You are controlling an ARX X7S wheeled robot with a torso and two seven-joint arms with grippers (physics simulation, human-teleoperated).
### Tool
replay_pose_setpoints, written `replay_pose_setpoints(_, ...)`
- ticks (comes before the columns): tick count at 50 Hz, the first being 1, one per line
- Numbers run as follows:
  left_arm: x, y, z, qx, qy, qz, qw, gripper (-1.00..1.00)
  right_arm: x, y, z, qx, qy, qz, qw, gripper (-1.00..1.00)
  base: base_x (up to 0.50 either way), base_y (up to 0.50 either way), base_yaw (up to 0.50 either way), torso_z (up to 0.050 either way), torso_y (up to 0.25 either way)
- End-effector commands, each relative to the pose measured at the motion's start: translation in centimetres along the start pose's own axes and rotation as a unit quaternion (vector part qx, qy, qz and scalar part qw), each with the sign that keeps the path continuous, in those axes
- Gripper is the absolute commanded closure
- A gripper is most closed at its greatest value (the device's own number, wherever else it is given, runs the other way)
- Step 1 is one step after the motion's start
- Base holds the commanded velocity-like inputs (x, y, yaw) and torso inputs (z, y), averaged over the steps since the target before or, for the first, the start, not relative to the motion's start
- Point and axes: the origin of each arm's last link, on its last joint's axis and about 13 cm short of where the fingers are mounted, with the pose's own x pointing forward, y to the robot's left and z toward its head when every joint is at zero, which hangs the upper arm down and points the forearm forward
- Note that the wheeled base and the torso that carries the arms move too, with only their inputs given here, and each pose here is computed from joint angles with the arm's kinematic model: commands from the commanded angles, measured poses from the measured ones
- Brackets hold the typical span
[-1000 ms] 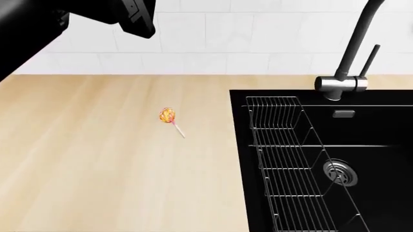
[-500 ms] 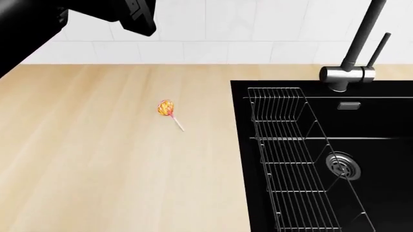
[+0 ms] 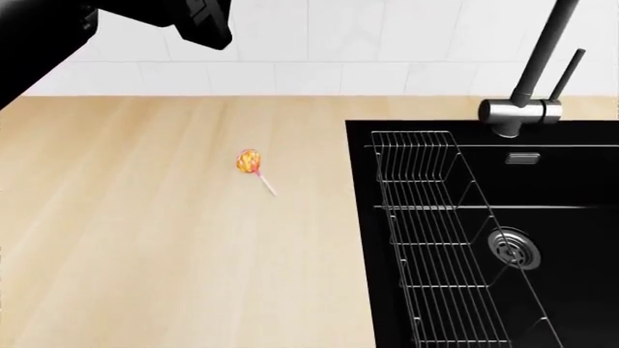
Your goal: Pick the cans from the counter and place them in their designated side in the cabinet.
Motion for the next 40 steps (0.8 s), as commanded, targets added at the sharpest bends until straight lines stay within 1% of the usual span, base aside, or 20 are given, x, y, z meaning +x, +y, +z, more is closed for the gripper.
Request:
replay_pose_setpoints(1, -0.15, -0.01, 0.07, -0.001, -0.002, 0.000, 1.000, -1.00, -0.03, 0.00, 0.04, 0.000, -0.001, 0.000, 1.000, -1.00, -0.21, 0.00, 0.00, 0.000, 0.000)
replay_pose_setpoints(23, 0.05, 0.54, -0.40, -0.006, -0.003, 0.001, 1.000, -1.00, -0.03, 0.00, 0.04, 0.000, -0.001, 0.000, 1.000, -1.00, -0.22, 0.00, 0.00, 0.000, 0.000)
replay_pose_setpoints(40, -0.18, 0.37, -0.03, -0.005, -0.005, -0.003, 1.000, -1.00, -0.03, 0.00, 0.04, 0.000, -0.001, 0.000, 1.000, -1.00, -0.22, 0.00, 0.00, 0.000, 0.000)
